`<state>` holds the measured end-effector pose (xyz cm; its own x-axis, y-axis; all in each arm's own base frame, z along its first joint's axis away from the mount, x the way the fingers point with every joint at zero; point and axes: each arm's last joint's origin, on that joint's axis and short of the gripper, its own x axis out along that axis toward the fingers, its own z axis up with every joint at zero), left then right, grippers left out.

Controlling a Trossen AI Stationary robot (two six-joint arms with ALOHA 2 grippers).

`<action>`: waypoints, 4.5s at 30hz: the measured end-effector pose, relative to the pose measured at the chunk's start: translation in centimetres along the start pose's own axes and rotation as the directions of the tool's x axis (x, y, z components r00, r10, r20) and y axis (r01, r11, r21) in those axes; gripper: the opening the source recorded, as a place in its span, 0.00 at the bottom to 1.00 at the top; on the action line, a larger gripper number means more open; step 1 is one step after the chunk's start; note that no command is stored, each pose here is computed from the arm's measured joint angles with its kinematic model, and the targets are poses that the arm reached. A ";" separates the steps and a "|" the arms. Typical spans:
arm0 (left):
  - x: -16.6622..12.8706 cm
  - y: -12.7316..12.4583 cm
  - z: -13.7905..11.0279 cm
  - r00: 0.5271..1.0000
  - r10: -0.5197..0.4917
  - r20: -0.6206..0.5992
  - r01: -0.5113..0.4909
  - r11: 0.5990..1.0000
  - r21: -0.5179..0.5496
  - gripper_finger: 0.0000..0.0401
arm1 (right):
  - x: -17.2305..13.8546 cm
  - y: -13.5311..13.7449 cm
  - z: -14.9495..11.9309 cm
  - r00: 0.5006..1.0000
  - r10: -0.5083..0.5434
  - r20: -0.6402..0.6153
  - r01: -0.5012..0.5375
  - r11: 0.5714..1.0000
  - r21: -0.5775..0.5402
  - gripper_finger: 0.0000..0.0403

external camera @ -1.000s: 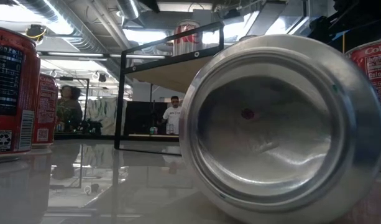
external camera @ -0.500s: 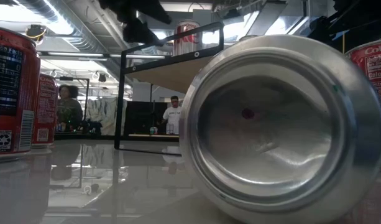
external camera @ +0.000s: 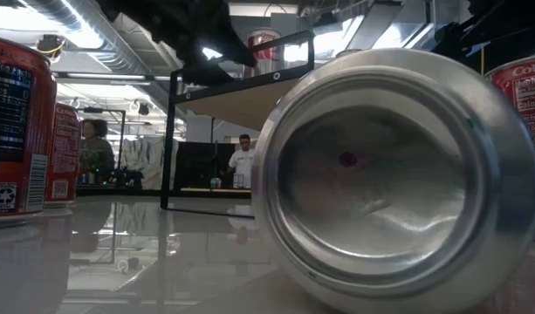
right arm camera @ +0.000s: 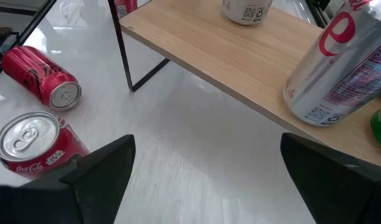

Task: Place canned beverage on shelf
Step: Put the red-silver soda can on the shelf aligned with the other red-silver soda can

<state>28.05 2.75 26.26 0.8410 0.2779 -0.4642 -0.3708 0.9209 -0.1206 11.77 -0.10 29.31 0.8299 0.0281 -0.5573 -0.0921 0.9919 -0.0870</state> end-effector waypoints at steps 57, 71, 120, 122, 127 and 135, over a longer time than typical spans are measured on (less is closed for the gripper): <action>7.0 2.2 1.1 0.969 0.026 0.247 -0.026 1.000 -0.005 0.76 | 0.0 0.0 0.0 1.000 -0.005 0.002 0.005 1.000 -0.001 0.99; 9.3 4.8 4.2 0.971 0.028 0.238 -0.032 0.999 0.011 0.76 | 0.0 0.0 0.0 1.000 -0.011 0.002 0.011 1.000 -0.001 0.99; 10.9 6.0 3.2 0.977 0.050 0.208 -0.050 0.999 -0.005 0.87 | 0.0 0.0 0.1 1.000 -0.012 0.005 0.012 1.000 -0.001 0.99; 10.9 6.0 3.2 0.977 0.050 0.207 -0.050 0.999 -0.004 0.90 | 0.0 0.0 0.1 1.000 -0.012 0.005 0.012 1.000 -0.001 0.99; 10.9 6.0 3.2 0.977 0.050 0.207 -0.050 0.999 -0.004 0.95 | 0.0 0.0 0.1 1.000 -0.012 0.005 0.012 1.000 -0.001 0.99; 10.6 6.0 3.4 0.976 0.052 0.211 -0.052 0.999 -0.004 0.96 | 0.0 -0.1 0.1 1.000 -0.013 0.012 0.013 1.000 -0.001 0.99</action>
<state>36.08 12.13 23.60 0.8850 0.3764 -0.2740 -0.4154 0.9042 -0.0994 11.85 -0.14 29.42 0.8378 0.0168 -0.5457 -0.0821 0.9920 -0.0954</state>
